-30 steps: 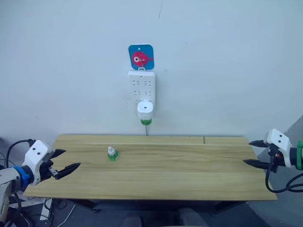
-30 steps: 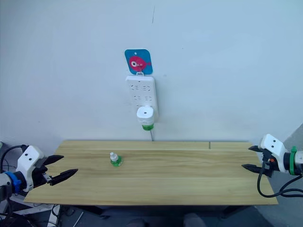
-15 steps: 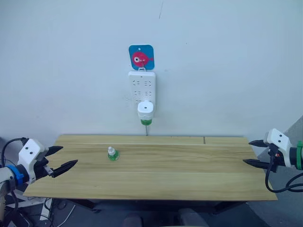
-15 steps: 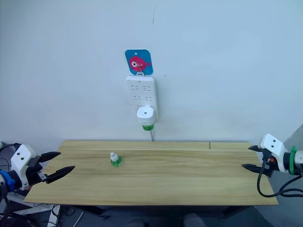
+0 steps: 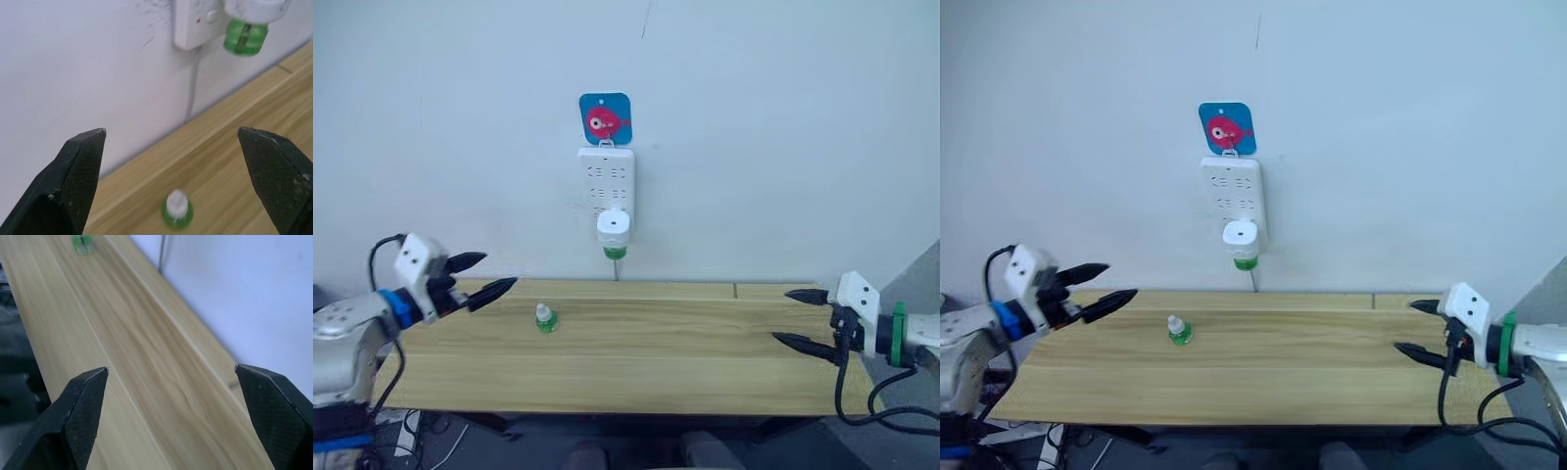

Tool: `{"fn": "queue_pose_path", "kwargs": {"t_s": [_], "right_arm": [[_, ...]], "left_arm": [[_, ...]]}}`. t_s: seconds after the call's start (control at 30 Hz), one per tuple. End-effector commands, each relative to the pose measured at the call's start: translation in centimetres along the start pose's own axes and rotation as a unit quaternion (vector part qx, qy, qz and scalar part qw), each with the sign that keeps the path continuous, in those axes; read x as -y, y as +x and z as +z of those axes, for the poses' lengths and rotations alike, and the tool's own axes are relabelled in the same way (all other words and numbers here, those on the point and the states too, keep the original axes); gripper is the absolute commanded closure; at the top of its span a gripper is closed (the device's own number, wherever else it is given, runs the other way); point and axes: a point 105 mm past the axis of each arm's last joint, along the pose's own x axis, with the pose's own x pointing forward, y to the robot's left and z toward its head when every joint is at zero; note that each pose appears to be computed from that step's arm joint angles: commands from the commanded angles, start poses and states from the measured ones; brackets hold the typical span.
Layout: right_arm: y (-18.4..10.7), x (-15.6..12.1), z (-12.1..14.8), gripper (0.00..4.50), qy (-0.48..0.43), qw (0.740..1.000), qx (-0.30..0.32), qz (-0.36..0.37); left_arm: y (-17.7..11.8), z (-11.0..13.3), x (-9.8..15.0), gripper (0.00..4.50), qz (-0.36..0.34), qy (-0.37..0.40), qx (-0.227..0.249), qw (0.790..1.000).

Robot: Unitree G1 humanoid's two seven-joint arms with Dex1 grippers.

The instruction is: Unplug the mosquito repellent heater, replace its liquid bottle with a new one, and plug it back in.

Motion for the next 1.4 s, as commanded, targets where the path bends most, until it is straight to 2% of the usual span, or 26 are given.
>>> {"fn": "queue_pose_path", "kwargs": {"t_s": [0.03,0.27,0.33,0.43,1.07,1.4], "right_arm": [[0.8,-1.2,3.8,0.15,-0.012,0.998,0.055,-0.010],[3.0,-2.4,8.7,0.15,-0.005,0.990,0.135,-0.031],[3.2,-2.7,9.4,0.00,0.001,0.989,0.147,-0.031],[3.3,-3.0,9.7,0.00,0.004,0.988,0.149,-0.029],[3.9,-3.7,10.8,0.00,-0.011,0.987,0.159,-0.015],[4.0,-3.8,11.1,0.00,-0.014,0.988,0.156,-0.005]], "left_arm": [[1.6,1.8,-0.3,0.00,0.007,0.028,0.020,0.999],[5.1,3.5,-0.4,0.00,-0.016,0.027,0.053,0.998],[5.7,4.1,-0.8,0.40,-0.015,0.025,0.066,0.997],[6.4,4.7,-1.1,1.18,-0.016,0.029,0.073,0.997],[9.4,5.2,-2.6,1.18,-0.004,0.027,0.084,0.996],[10.8,5.8,-1.7,1.18,-0.054,0.040,0.076,0.995]]}}
